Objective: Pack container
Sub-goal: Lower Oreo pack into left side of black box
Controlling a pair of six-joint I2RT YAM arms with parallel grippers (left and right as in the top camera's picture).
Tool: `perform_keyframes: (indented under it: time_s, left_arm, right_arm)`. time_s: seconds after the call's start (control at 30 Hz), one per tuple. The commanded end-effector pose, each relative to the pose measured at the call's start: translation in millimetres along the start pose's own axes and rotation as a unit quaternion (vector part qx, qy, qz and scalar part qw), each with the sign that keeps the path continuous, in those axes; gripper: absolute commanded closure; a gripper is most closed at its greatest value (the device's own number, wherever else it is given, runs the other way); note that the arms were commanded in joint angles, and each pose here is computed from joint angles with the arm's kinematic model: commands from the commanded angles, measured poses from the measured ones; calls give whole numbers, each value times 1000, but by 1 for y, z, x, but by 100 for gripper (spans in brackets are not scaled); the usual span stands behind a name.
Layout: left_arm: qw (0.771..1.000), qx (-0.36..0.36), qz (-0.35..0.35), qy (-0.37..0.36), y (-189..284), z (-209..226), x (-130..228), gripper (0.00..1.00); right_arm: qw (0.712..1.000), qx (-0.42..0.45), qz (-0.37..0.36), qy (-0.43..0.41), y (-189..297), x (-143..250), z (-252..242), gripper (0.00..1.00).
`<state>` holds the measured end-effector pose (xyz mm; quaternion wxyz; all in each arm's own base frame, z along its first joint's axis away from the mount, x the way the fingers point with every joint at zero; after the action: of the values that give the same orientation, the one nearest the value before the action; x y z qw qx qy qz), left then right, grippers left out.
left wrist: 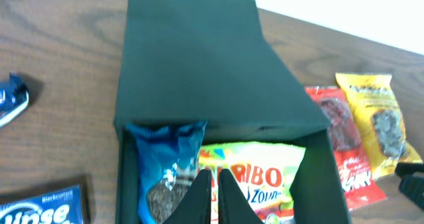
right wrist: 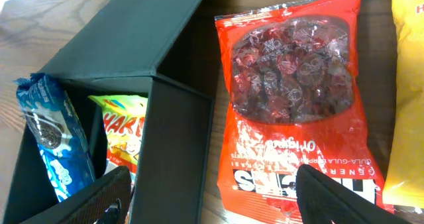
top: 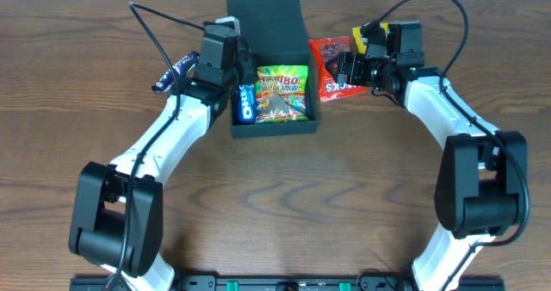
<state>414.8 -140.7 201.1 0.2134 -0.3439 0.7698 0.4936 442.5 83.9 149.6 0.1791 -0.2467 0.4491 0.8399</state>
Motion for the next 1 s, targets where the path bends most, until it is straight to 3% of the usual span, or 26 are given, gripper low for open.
perform_keyframes:
  time_s: [0.0,0.13,0.57,0.97]
  left_arm:
    - [999,-18,-38,-11,0,1,-11,94]
    - [998,-31,-48,-11,-12,6,-9,94]
    - [998,-59,7,-12,-53,26,24,94]
    - [997,-72,33,-13,-54,31,33,94]
  right_arm:
    - [1000,-8,-10,8,8,-6,9,21]
    - [1000,-7,-9,7,8,-5,9,21]
    - [1000,-6,-4,4,7,-4,8,20]
    - [1000,-6,-4,4,7,-4,8,20]
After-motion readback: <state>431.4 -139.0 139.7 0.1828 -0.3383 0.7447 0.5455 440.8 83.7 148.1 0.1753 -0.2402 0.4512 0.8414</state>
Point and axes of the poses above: each gripper's point midway between its finger pads, its own y axis back along the fingers, its own z axis along the line the jaws close on, x = y × z, the point moved 9 cm from there along y, back along the fingers, and after that the axes turned 5 degrees about y, right-handed, at the moved point
